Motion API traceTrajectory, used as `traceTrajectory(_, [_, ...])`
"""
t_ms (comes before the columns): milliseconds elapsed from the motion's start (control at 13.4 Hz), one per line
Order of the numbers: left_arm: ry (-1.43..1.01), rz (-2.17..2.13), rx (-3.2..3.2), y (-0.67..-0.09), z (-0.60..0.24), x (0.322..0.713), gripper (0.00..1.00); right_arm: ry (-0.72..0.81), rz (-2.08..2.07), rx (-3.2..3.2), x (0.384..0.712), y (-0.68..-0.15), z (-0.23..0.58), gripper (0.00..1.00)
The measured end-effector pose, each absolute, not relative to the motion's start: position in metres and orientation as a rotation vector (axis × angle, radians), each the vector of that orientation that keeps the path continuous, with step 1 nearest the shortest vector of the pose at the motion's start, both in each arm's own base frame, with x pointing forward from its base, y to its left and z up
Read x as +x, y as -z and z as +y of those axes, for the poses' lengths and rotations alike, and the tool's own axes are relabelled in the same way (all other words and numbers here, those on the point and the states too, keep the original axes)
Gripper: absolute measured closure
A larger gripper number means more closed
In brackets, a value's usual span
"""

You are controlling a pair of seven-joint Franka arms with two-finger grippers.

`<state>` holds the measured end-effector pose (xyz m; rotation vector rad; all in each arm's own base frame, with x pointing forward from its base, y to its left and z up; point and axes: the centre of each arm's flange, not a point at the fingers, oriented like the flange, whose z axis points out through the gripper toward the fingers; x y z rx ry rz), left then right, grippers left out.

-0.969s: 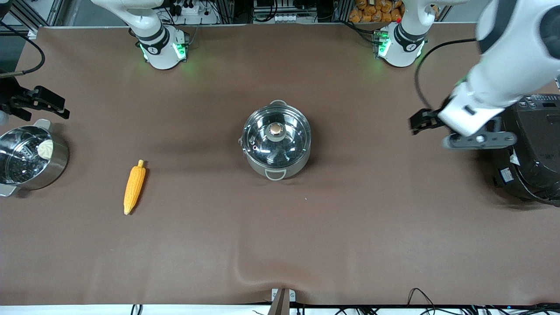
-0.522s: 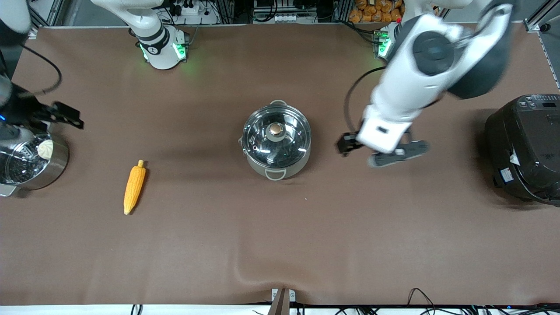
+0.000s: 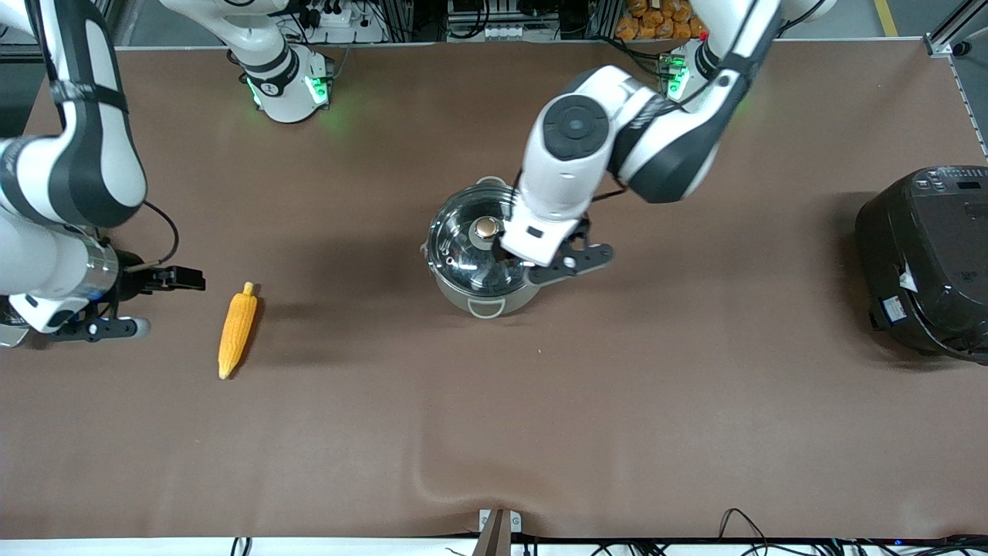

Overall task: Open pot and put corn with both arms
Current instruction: 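Grasp the lid knob with the left gripper while the right gripper grasps the corn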

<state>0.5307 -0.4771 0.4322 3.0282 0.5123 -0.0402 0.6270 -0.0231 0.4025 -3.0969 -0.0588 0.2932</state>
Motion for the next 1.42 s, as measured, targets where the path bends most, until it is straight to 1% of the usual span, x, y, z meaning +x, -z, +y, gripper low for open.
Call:
traceTrajectory(298, [0.031, 0.492, 3.04, -0.396, -0.51, 0.515, 0.0, -0.261, 0.012, -3.108, 0.629, -0.325, -0.042, 0.0])
traceTrajectory(522, [0.047, 0.48, 3.052, -0.381, -0.522, 0.506, 0.0, -0.215, 0.035, -3.119, 0.62, -0.254, -0.05, 0.0])
traceTrajectory(671, [0.054, 0.498, 3.054, -0.377, -0.53, 0.498, 0.0, -0.175, 0.037, -3.126, 0.615, -0.221, -0.047, 0.0])
traceTrajectory(820, [0.057, 0.489, 3.058, -0.375, -0.538, 0.49, 0.02, -0.158, 0.055, -3.129, 0.613, -0.21, -0.043, 0.0])
traceTrajectory(969, [0.062, 0.472, 3.065, -0.371, -0.544, 0.484, 0.14, -0.125, 0.075, -3.132, 0.615, -0.206, -0.039, 0.0])
traceTrajectory(1118, [0.068, 0.462, 3.071, -0.368, -0.547, 0.48, 0.14, -0.09, 0.082, -3.135, 0.617, -0.197, -0.037, 0.0])
traceTrajectory(1193, [0.071, 0.46, 3.075, -0.366, -0.548, 0.479, 0.19, -0.09, 0.083, -3.135, 0.616, -0.192, -0.037, 0.0])
traceTrajectory(1342, [0.079, 0.462, 3.082, -0.363, -0.547, 0.478, 0.22, -0.106, 0.085, -3.135, 0.615, -0.182, -0.037, 0.0])
traceTrajectory(1416, [0.084, 0.462, 3.087, -0.361, -0.547, 0.478, 0.22, -0.114, 0.088, -3.135, 0.614, -0.179, -0.037, 0.0])
